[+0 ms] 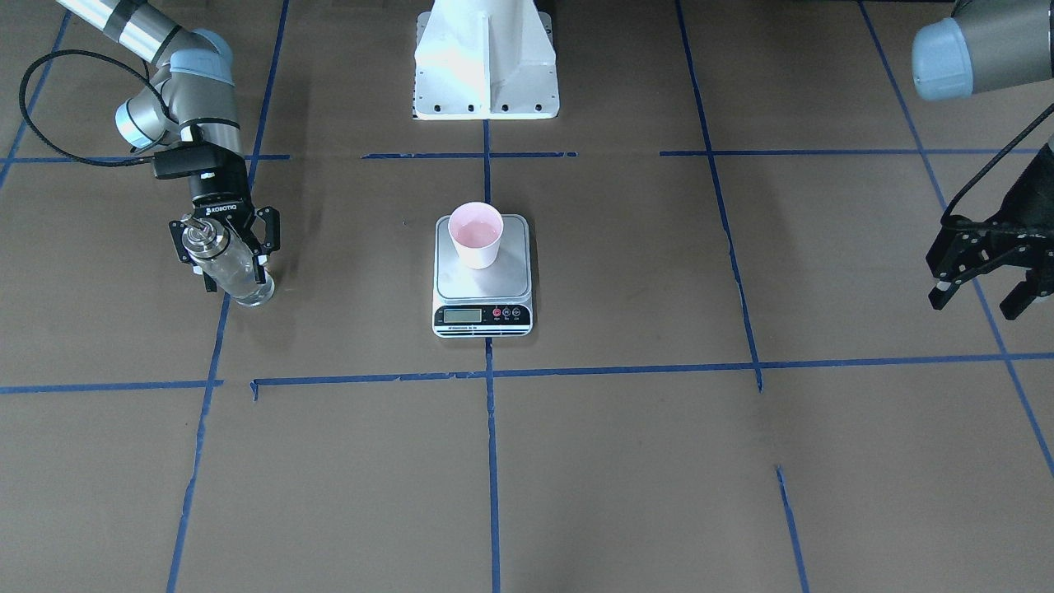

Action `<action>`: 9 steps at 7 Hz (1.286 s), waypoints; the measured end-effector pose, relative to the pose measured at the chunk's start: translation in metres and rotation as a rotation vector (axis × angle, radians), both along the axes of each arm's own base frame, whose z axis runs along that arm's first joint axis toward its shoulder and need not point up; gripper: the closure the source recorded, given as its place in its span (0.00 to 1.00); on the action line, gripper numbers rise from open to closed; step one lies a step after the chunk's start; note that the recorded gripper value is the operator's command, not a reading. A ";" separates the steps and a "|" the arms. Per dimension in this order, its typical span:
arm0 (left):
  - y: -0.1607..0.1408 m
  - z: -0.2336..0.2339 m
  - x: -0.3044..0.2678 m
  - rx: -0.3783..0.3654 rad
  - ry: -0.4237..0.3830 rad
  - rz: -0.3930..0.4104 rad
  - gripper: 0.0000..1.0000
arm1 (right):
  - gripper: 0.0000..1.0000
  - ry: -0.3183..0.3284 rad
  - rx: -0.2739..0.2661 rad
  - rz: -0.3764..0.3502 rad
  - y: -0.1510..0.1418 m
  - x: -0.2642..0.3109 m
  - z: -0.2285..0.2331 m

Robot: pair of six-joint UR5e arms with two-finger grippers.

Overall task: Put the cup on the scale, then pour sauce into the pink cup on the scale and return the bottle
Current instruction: 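Lift the glass bottle with the right gripper toward the scale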

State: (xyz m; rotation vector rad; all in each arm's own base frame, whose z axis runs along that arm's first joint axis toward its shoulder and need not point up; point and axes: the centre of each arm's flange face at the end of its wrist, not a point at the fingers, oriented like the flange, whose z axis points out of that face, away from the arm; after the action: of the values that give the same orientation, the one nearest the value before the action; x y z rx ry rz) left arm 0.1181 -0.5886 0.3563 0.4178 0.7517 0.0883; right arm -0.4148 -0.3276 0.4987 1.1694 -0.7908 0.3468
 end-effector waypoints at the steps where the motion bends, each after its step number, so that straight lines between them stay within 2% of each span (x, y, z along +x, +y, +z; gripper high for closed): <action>1: 0.000 0.000 0.000 0.000 0.000 0.000 0.23 | 1.00 -0.036 -0.002 -0.047 0.002 -0.001 -0.007; 2: -0.001 0.000 0.001 -0.001 0.000 0.000 0.23 | 1.00 -0.082 0.003 -0.091 0.005 -0.002 -0.019; 3: -0.001 0.001 0.001 -0.003 0.000 0.001 0.23 | 1.00 -0.118 0.023 -0.095 0.005 -0.005 -0.038; 4: -0.001 0.002 0.001 -0.005 0.000 0.001 0.23 | 1.00 -0.121 0.050 -0.084 0.003 -0.010 -0.056; 6: 0.000 0.004 0.001 -0.009 -0.001 0.001 0.23 | 1.00 -0.108 0.083 -0.081 0.002 -0.011 -0.079; 9: -0.001 0.008 0.001 -0.017 -0.002 0.002 0.23 | 1.00 -0.051 0.073 -0.091 0.003 -0.013 -0.102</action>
State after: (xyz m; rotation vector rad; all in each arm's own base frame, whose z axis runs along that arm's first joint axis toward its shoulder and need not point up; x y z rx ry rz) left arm 0.1193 -0.5892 0.3646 0.4009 0.7500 0.0842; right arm -0.4278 -0.3248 0.3962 1.1921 -0.9042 0.2748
